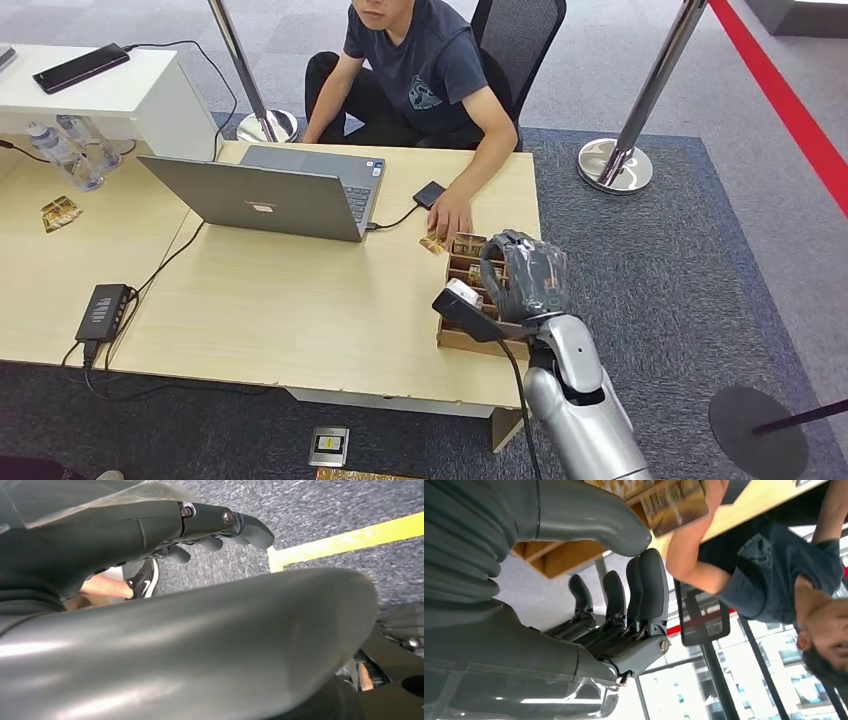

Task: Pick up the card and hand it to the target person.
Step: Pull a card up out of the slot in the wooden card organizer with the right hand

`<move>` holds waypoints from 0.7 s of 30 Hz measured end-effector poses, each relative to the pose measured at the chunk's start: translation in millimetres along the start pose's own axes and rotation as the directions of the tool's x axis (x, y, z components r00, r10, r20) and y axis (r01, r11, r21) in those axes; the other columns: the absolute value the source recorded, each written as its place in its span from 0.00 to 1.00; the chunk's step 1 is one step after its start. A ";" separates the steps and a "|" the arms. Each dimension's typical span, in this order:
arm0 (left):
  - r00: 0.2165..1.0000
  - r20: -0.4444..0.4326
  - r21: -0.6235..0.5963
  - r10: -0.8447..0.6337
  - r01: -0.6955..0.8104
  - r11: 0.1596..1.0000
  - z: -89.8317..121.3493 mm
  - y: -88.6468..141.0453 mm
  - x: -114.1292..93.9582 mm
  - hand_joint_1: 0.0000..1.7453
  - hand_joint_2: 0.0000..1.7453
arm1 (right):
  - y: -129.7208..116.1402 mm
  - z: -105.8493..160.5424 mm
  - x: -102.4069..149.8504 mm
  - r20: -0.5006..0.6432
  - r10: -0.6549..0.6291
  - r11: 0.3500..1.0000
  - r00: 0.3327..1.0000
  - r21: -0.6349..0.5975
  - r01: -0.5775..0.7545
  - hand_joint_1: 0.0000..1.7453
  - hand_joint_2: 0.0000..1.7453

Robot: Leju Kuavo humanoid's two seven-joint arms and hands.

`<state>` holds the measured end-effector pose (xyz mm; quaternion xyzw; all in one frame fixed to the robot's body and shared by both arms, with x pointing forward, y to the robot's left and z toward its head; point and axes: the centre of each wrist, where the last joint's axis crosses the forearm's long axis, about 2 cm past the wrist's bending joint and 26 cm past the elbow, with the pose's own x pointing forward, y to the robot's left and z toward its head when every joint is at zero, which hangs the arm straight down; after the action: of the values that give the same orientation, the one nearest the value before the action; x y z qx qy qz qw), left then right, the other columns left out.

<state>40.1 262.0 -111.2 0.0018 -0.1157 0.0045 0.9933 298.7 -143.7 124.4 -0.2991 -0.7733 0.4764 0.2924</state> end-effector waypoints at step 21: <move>1.000 -0.004 -0.002 -0.028 0.028 1.000 0.1 1.2 -1.6 0.00 0.00 | 23.1 -10.2 -7.7 -0.052 -0.029 0.993 0.998 0.109 0.035 0.68 1.00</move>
<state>38.5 263.2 -111.5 0.0026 -0.1136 -0.0095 0.9935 315.5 -135.2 105.9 -0.2821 -0.7431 0.5057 0.3354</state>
